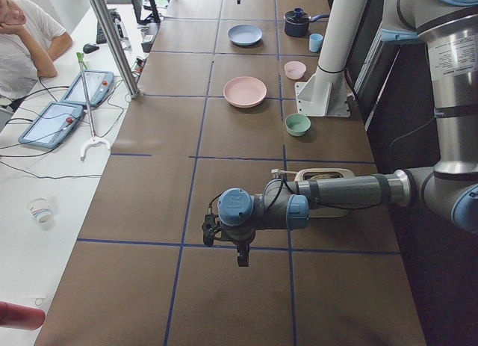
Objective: Stack three plates with pink and blue
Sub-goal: 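Reach the right gripper to the light blue plate rim and grasp it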
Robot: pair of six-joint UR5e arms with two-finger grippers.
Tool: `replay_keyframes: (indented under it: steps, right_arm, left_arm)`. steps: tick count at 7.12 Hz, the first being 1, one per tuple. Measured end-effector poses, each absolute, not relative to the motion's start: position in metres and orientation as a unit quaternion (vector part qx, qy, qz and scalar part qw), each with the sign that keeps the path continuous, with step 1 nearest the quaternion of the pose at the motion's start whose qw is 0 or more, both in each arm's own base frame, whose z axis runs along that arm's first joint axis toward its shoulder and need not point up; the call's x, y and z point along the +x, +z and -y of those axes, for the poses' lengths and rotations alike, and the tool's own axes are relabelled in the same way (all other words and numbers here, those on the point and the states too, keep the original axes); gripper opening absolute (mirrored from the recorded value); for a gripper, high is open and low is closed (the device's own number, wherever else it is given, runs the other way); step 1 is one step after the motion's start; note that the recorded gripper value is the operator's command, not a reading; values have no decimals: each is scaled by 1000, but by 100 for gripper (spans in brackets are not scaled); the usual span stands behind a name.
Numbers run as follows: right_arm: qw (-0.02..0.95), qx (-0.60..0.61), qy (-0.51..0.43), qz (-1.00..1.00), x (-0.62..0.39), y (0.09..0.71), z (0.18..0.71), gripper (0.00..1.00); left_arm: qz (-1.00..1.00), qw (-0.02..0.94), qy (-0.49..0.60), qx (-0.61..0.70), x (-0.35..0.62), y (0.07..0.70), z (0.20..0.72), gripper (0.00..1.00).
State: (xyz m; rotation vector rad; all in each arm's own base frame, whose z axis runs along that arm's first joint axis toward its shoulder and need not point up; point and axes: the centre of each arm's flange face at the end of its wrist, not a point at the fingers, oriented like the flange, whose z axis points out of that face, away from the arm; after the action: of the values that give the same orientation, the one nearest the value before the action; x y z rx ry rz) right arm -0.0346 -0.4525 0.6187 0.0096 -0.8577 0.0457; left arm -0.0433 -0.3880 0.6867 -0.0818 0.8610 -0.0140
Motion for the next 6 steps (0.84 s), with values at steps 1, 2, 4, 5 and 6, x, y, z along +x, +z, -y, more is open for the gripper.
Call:
replay_keyframes:
  steps: [1, 2, 4, 5, 6]
  right_arm:
    - [907, 11, 28, 420, -56, 629, 452, 99]
    - [904, 21, 39, 425, -81, 644, 450, 97]
    - [892, 31, 53, 449, -122, 673, 438, 90]
    - [890, 29, 50, 453, -136, 679, 431, 68]
    - [891, 26, 42, 451, -146, 683, 425, 37]
  left_arm:
    - [-415, 909, -13, -43, -43, 681, 387, 100]
    - [-413, 909, -15, -47, -43, 680, 384, 100]
    - [-411, 910, -14, -48, -42, 679, 383, 100]
    - [-410, 911, -13, -48, -41, 679, 383, 100]
    - [-410, 911, -12, -48, -41, 678, 383, 100]
